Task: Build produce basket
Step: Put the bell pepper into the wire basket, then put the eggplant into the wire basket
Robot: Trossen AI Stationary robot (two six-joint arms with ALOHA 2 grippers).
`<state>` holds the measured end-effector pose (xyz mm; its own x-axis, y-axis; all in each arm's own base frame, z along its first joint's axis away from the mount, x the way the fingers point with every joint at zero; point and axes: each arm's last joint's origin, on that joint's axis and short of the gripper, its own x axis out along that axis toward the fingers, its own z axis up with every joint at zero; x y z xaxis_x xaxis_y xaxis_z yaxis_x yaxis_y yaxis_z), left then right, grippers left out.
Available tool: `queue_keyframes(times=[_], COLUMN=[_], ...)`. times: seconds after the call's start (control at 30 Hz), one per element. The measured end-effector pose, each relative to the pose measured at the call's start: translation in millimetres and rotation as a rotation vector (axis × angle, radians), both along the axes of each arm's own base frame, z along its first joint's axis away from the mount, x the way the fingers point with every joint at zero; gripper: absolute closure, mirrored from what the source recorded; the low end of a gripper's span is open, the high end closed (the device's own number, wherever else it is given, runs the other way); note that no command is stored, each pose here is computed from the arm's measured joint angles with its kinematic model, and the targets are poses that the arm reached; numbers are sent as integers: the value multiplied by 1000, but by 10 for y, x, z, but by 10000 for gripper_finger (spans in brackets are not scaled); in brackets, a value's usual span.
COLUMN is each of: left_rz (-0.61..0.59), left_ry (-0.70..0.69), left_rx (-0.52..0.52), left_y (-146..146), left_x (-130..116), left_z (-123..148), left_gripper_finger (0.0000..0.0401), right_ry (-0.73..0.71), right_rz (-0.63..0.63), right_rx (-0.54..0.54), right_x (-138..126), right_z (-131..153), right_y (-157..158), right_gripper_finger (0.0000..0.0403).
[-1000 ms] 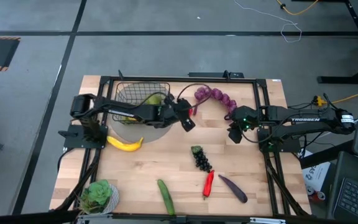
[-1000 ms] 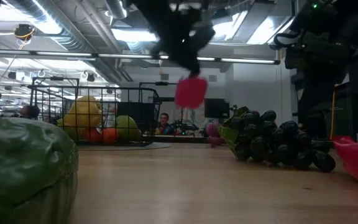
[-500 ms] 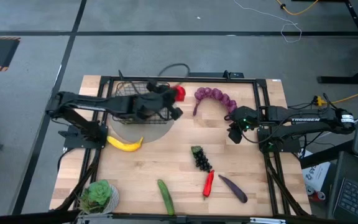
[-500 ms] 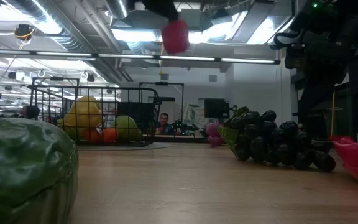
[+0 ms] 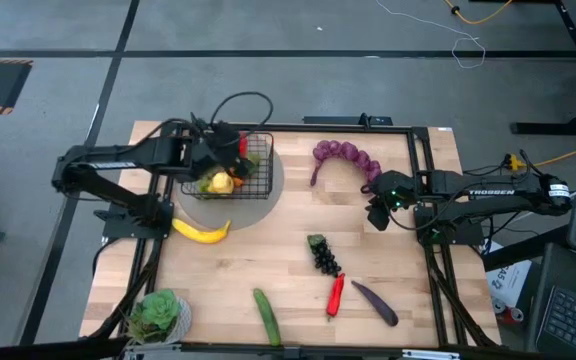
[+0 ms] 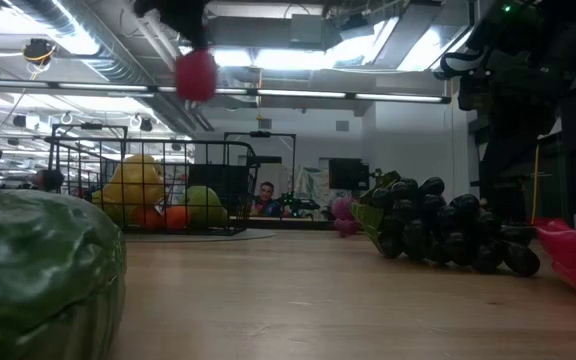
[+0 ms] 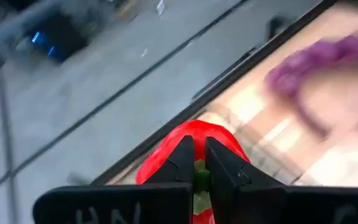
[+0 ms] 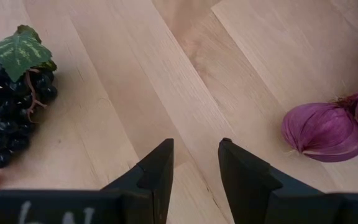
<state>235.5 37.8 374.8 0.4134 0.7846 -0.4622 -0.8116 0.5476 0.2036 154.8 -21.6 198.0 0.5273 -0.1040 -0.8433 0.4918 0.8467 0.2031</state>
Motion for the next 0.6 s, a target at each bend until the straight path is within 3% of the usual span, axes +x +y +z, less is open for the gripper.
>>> queue_keyframes(times=[0.2, 0.33, 0.6], left_rz=[140, 212, 248], left_ry=[124, 112, 118], left_rx=[-76, -100, -152], left_y=[116, 208, 336], left_x=[-215, -263, -293], left_z=[-124, -138, -160], left_gripper_finger=[382, 373, 289], right_ry=[0, 0, 0], right_rz=[0, 0, -1], right_rx=[-2, -3, -2], right_x=[1, 0, 0], right_z=[0, 0, 0], right_y=[-1, -1, -1], right_gripper_finger=[274, 274, 274])
